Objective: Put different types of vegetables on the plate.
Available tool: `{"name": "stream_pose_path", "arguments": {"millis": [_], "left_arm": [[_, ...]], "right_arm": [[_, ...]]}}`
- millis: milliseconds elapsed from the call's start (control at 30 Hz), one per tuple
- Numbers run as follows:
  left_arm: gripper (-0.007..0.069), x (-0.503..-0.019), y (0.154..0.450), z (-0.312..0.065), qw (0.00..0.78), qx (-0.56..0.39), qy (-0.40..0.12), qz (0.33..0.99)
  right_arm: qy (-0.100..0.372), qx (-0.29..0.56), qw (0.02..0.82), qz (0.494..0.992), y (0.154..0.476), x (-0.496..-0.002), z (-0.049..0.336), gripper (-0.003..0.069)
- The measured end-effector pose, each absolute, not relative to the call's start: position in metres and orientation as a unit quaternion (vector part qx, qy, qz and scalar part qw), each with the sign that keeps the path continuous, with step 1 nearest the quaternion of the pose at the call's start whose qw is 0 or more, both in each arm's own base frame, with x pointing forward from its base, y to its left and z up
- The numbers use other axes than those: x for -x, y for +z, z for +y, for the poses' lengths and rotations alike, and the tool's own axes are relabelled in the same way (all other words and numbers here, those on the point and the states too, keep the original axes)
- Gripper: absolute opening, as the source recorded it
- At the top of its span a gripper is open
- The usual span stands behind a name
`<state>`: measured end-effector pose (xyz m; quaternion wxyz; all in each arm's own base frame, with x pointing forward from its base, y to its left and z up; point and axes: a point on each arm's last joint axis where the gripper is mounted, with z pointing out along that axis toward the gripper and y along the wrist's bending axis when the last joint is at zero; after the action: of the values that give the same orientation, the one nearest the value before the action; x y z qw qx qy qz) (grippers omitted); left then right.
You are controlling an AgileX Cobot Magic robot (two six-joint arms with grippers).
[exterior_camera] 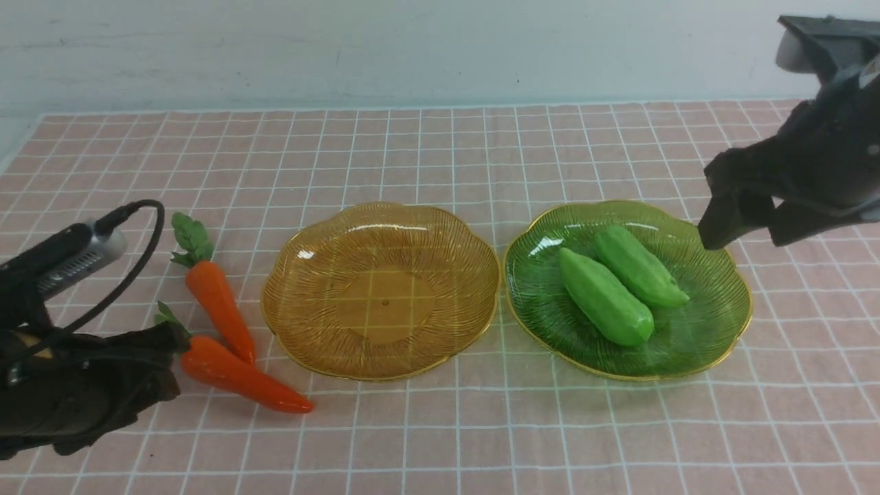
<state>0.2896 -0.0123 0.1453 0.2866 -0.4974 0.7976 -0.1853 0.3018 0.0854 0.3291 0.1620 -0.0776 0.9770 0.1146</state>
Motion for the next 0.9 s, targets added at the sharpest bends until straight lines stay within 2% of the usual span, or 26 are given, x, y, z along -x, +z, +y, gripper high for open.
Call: {"name": "stream_pose_path", "arguments": {"millis": [433, 633, 900], "left_arm": [[0.0314, -0.300, 0.134, -0.010, 0.308, 0.518, -0.186, 0.776], [0.0210, -0.300, 0.134, -0.009, 0.308, 0.527, -0.191, 0.768], [0.0185, -0.291, 0.148, -0.012, 0.306, 0.467, -0.181, 0.810]], "right_arm": [[0.127, 0.075, 0.160, 0.976, 0.330, -0.301, 0.087, 0.0444], [0.127, 0.075, 0.160, 0.976, 0.330, -0.301, 0.087, 0.0444], [0.126, 0.078, 0.161, 0.976, 0.330, -0.301, 0.087, 0.0444]]}}
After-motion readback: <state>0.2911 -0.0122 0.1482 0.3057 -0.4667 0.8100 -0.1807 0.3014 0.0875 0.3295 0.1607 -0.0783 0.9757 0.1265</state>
